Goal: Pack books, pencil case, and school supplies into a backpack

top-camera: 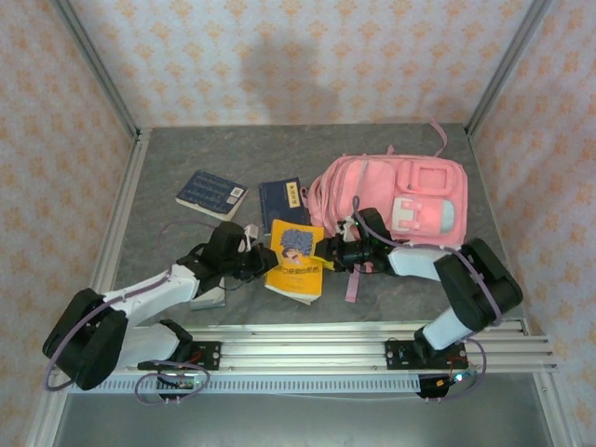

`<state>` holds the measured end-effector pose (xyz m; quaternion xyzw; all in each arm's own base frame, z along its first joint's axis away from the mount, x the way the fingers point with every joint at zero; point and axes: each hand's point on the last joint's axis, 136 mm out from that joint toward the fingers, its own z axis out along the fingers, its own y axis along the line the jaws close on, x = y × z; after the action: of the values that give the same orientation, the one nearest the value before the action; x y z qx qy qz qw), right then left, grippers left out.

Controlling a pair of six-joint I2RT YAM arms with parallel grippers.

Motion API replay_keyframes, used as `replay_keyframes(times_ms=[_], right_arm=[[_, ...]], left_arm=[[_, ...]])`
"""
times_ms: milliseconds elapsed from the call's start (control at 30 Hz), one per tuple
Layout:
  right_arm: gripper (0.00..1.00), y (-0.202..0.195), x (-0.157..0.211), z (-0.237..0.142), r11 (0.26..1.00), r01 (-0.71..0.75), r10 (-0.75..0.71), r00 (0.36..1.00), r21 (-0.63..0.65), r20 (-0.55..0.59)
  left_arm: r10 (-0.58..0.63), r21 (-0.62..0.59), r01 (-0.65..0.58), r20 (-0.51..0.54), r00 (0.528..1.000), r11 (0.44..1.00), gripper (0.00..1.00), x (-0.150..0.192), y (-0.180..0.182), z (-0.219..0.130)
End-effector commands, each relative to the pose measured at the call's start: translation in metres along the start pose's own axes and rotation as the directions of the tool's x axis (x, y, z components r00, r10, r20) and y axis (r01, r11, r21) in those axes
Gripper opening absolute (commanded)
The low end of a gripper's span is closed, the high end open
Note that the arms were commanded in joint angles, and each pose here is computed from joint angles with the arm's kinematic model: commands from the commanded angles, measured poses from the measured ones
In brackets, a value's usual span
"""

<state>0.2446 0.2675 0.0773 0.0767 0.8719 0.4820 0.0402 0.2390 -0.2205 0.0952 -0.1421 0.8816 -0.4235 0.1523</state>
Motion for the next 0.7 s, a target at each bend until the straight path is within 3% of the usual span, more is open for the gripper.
replay_keyframes(times_ms=[0,133,267,300,400,667], right_arm=[[0.58,-0.004,-0.017,-0.026,0.974,0.134,-0.158,0.98,0.183,0.123],[0.8,0.011,-0.014,-0.035,0.988,0.118,-0.134,0.975,0.1,0.176],[0.83,0.025,-0.014,-0.037,0.998,0.063,-0.057,0.975,-0.023,0.216],[0.88,0.032,-0.014,-0.038,0.996,0.06,-0.043,0.973,-0.07,0.225],[0.92,0.058,-0.012,-0.043,0.978,0.072,-0.022,0.97,-0.197,0.243],[0.93,0.149,0.009,-0.061,0.828,0.181,-0.066,0.971,-0.53,0.23]], left_arm=[[0.031,0.071,-0.034,0.042,0.999,0.997,0.0,-0.007,-0.024,-0.011],[0.031,0.166,-0.046,0.089,0.996,0.985,0.0,-0.012,-0.051,-0.028],[0.033,0.255,-0.07,0.148,0.988,0.964,0.0,-0.017,-0.079,-0.054],[0.033,0.28,-0.078,0.163,0.986,0.957,0.0,-0.018,-0.087,-0.061],[0.029,0.339,-0.094,0.193,0.981,0.936,0.0,-0.019,-0.105,-0.08],[0.007,0.421,-0.106,0.23,0.973,0.901,0.0,-0.018,-0.126,-0.106]])
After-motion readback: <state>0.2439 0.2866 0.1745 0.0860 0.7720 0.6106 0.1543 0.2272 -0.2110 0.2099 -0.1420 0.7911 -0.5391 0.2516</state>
